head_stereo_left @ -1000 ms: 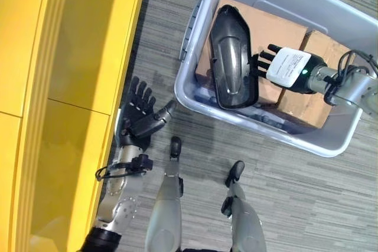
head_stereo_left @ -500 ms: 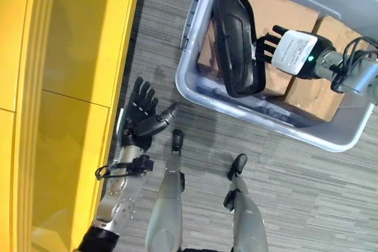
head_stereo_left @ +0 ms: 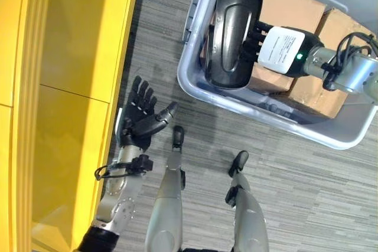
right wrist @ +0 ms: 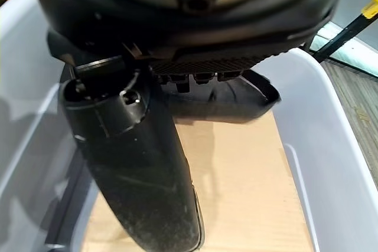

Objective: Move parts from the plastic box to the shelf.

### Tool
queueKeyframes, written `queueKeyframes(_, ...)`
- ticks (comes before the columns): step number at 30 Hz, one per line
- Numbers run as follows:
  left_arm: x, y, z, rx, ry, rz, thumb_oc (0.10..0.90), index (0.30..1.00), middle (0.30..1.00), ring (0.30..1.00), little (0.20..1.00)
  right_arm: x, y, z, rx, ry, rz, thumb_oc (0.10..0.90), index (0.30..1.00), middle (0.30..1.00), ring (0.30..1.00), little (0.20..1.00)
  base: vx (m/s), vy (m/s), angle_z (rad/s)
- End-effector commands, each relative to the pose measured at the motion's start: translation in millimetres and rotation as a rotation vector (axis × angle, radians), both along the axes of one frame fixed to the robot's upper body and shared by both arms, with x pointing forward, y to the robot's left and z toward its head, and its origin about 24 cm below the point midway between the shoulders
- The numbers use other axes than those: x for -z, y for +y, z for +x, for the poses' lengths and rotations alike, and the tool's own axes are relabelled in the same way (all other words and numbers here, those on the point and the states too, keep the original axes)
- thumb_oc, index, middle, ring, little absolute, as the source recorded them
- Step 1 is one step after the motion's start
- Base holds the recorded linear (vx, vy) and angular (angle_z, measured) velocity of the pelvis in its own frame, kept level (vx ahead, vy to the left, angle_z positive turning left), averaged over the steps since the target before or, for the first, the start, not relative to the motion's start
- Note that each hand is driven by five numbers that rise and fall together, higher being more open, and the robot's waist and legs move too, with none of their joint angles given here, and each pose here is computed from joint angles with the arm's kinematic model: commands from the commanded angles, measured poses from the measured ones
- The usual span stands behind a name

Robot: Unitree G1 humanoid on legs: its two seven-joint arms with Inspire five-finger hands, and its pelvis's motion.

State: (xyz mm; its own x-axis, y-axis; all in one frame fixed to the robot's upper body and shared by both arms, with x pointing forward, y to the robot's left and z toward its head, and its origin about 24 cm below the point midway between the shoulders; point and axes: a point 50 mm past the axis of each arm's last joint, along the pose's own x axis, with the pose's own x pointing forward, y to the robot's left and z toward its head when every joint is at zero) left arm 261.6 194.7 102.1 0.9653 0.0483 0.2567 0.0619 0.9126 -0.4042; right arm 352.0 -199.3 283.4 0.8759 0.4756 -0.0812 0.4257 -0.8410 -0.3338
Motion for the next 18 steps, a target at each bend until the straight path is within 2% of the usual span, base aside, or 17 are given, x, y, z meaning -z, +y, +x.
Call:
queueKeyframes(1, -37.5, -1.1, -14.7, 0.026, -0.216, -0.014, 0.9, 1.0, 1.0, 1.0, 1.0, -42.2, -24.3, -10.8, 0.074, -0.152, -0.016, 0.9, 1.0, 1.0, 1.0, 1.0, 0.0, 0.0, 0.0)
queueKeyframes(7, -36.2, -3.9, -12.9, 0.022, -0.214, -0.025, 0.9, 1.0, 1.0, 1.0, 1.0, -36.0, -40.5, -10.1, 0.14, -0.142, -0.01, 0.9, 1.0, 1.0, 1.0, 1.0, 0.0, 0.001, 0.01)
queueKeyframes(18, -35.6, -4.5, -13.4, 0.018, -0.214, -0.043, 0.9, 1.0, 1.0, 1.0, 1.0, -52.1, -23.0, -15.9, 0.057, -0.19, 0.018, 0.9, 1.0, 1.0, 1.0, 1.0, -0.01, 0.003, -0.02)
